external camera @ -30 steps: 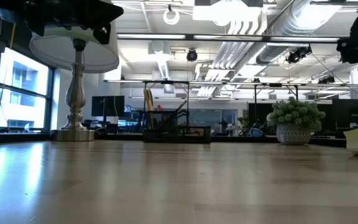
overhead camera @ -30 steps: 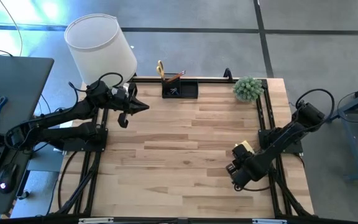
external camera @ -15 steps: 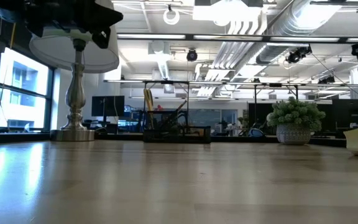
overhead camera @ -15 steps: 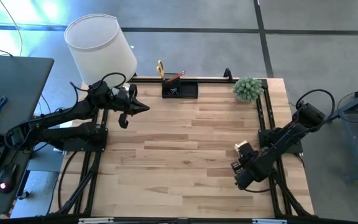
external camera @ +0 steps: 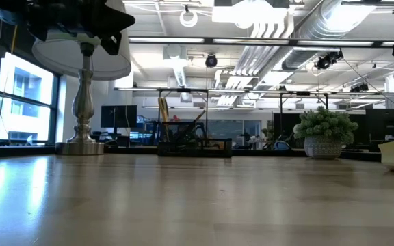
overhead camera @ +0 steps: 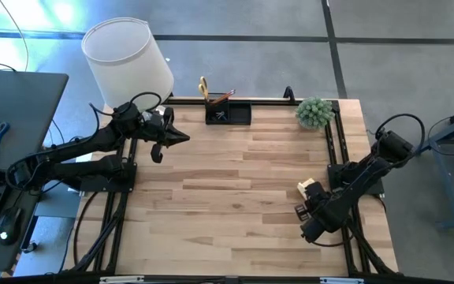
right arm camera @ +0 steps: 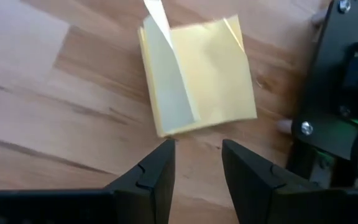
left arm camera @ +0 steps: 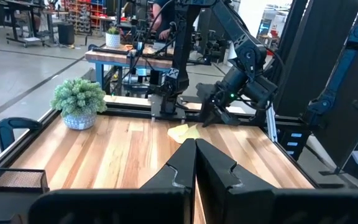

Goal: Pick and place office supplies into organizer
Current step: Put the yellow sticky notes into the black desk organizer

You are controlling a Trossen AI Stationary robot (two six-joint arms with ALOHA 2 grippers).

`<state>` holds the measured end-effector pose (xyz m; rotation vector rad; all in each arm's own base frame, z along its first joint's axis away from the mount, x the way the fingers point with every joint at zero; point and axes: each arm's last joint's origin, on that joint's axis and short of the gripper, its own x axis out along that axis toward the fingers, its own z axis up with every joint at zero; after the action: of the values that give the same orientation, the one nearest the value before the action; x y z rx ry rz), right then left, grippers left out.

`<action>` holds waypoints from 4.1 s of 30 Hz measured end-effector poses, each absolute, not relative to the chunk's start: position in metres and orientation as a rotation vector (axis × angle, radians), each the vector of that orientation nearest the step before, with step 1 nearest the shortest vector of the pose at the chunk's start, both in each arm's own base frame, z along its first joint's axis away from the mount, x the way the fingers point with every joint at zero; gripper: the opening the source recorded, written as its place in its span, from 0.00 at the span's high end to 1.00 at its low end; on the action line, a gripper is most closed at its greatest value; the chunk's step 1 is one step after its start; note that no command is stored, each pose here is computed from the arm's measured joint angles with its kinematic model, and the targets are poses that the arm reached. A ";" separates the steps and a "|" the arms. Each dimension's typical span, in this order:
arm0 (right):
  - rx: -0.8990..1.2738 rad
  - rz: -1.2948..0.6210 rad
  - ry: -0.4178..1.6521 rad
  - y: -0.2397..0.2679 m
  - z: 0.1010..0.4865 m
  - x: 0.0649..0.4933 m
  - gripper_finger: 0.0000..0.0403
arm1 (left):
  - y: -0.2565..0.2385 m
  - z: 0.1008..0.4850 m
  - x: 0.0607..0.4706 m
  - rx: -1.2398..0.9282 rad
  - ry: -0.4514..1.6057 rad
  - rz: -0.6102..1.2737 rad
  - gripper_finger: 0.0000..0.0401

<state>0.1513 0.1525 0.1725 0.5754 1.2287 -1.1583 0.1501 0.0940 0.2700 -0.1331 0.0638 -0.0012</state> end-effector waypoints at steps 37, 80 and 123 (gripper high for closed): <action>0.617 -1.096 1.126 0.144 0.137 0.147 0.69 | 0.094 0.269 0.150 -0.137 0.068 -0.007 1.00; 0.545 -0.981 1.159 0.144 0.139 0.154 0.99 | 0.094 0.269 0.150 -0.137 0.068 0.009 1.00; 0.372 -1.075 1.128 0.137 0.191 0.176 0.59 | 0.095 0.269 0.150 -0.137 0.069 0.021 1.00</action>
<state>0.1759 0.1369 0.1907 0.3718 1.1279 -1.0752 0.1501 0.0946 0.2694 -0.1371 0.0688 0.0207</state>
